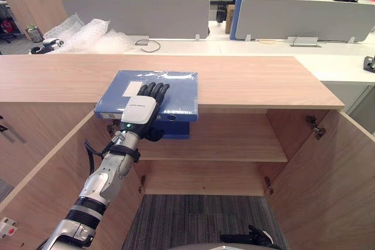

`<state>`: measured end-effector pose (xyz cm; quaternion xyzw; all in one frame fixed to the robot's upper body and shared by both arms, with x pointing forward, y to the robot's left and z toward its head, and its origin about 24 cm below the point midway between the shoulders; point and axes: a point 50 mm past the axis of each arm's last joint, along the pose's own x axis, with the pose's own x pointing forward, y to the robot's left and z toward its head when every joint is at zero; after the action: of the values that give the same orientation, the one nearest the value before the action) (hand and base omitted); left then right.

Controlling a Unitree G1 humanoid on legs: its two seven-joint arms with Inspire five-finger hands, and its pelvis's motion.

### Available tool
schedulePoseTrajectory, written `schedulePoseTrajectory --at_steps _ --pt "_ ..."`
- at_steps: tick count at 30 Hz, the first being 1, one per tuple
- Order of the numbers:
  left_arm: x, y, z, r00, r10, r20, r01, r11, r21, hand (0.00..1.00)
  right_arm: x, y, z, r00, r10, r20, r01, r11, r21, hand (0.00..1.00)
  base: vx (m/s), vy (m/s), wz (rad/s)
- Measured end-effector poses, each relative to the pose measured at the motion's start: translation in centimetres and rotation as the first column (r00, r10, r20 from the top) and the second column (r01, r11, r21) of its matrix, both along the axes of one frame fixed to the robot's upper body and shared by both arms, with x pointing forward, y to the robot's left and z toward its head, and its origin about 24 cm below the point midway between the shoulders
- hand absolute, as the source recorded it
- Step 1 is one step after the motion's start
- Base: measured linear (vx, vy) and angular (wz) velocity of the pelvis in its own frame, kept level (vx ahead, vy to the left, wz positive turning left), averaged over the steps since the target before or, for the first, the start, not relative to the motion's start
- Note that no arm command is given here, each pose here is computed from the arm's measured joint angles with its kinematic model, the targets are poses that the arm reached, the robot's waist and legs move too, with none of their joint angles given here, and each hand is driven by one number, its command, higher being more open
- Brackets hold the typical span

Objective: Walk over to the cabinet, pick up the folder, carry it to the office cabinet, place the folder inside the office cabinet, then close the office cabinet door

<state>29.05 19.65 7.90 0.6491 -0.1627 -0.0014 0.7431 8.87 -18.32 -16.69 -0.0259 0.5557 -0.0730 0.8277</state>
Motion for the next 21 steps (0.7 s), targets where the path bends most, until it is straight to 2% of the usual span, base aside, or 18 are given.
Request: schedulePoseTrajectory --at_steps 4,5,10,14,21 --pt "1.0 0.3 0.3 1.000 0.020 0.001 -0.020 1.000 0.013 1.00 0.1 0.0 0.0 1.000 0.001 0.002 -0.001 1.000 0.000 1.00 0.00 0.002 -0.01" --pt "1.3 0.2 0.3 1.000 0.022 0.000 -0.022 0.999 0.026 0.00 0.1 0.0 0.0 1.000 0.000 0.003 0.000 1.000 0.000 1.00 0.00 0.000 0.00" --pt "2.0 0.4 0.6 0.999 0.039 0.006 -0.039 0.998 0.052 0.00 0.2 0.0 0.0 1.000 0.001 0.003 -0.001 1.000 -0.001 1.00 0.01 0.009 -0.05" --pt "2.8 0.3 2.0 0.995 0.050 0.084 -0.053 0.998 0.045 0.00 0.4 0.1 0.0 1.000 -0.001 0.006 0.001 1.000 -0.005 1.00 0.00 0.002 -0.01" --pt "2.7 0.2 1.8 0.988 0.033 0.148 -0.049 0.993 0.106 0.00 0.7 0.1 0.1 1.000 0.002 0.011 -0.002 1.000 -0.004 1.00 0.00 0.000 0.00"
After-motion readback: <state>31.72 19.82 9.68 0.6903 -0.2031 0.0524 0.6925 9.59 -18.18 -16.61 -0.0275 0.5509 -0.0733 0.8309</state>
